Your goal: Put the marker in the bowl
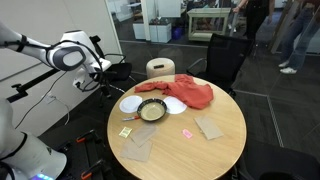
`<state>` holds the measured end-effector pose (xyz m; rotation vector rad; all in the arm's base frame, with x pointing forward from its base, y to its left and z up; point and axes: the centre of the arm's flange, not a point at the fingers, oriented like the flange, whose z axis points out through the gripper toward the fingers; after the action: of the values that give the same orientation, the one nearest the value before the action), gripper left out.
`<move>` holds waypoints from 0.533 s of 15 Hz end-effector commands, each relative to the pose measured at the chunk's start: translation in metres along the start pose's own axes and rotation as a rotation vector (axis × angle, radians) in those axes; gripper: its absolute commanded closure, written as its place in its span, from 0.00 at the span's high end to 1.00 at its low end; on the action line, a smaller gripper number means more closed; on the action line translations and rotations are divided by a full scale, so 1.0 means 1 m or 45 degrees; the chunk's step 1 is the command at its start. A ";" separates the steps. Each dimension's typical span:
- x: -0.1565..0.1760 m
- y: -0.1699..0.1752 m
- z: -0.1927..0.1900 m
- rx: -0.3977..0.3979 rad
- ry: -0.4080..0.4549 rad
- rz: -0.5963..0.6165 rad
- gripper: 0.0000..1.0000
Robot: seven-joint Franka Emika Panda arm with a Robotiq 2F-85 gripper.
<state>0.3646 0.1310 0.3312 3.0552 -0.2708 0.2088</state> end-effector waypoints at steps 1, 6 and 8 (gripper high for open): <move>0.011 -0.002 0.037 0.037 -0.040 0.092 1.00; 0.023 -0.005 0.079 0.065 -0.082 0.137 1.00; 0.028 -0.006 0.095 0.080 -0.088 0.148 1.00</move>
<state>0.3847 0.1218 0.2646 3.0970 -0.3833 0.1255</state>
